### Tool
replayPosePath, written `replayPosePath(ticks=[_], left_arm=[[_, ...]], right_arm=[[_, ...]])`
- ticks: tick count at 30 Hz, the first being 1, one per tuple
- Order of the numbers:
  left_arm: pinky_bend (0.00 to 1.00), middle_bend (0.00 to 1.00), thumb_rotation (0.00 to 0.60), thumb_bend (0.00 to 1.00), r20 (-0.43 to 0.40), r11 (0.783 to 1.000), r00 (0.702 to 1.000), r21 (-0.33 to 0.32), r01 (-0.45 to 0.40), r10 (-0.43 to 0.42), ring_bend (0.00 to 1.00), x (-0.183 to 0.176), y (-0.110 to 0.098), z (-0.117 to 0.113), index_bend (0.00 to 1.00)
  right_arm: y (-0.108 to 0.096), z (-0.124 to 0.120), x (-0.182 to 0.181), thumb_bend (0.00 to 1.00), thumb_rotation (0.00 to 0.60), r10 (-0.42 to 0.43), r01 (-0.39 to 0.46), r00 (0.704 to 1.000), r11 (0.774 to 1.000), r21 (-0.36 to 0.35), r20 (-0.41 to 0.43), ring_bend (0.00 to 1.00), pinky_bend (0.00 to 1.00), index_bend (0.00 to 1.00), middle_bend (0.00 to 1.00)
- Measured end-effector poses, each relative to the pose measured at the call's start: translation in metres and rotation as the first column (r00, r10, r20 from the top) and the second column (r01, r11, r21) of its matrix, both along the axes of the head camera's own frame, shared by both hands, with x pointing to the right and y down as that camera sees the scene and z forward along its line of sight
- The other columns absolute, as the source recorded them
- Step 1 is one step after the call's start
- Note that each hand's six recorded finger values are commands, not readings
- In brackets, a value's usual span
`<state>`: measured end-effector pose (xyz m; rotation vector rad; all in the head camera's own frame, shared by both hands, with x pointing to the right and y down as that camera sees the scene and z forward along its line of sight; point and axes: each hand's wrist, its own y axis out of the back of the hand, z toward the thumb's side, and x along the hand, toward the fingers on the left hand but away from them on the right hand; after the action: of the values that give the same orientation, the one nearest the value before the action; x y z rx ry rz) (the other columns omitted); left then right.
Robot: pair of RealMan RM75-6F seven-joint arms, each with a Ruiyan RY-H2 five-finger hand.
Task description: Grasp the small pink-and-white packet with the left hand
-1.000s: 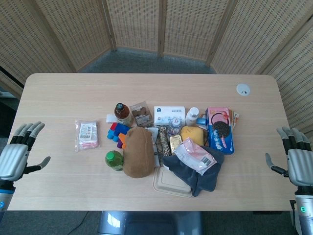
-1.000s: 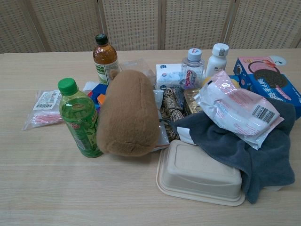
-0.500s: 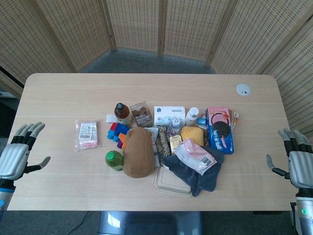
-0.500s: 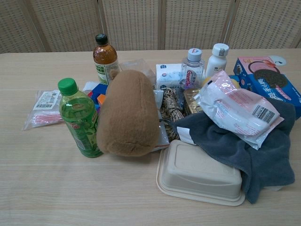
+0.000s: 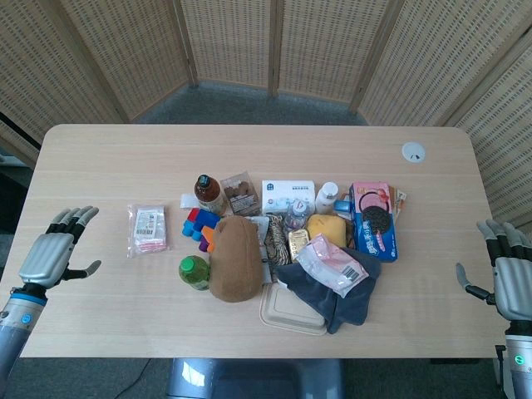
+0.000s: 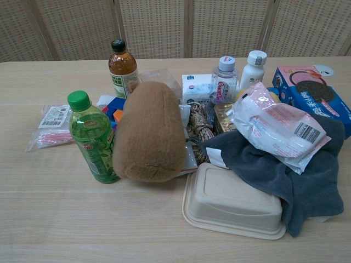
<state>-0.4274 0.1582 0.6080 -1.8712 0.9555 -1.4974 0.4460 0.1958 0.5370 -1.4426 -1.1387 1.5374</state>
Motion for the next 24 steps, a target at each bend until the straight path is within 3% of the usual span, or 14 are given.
replayPosePath(ticks=[10,24], left_arm=[[0.0,0.0,0.6,0.3,0.044,0.981,0.999,-0.191,-0.022,0.031,0.0,0.012,-0.017,0.063,0.0],[0.0,0.0,0.6,0.3,0.068,0.966,0.995,-0.254,-0.051,0.071,0.0,0.047,-0.042,0.124,0.0]], right_arm=[[0.004,-0.009,0.011,0.42,0.336,0.031,-0.031,0.999,0.999,0.009,-0.025,0.0,0.0,0.0,0.0],[0.007,-0.016,0.019,0.42,0.335,0.062,-0.062,0.997,0.998,0.021,-0.037,0.0,0.0,0.0,0.0]])
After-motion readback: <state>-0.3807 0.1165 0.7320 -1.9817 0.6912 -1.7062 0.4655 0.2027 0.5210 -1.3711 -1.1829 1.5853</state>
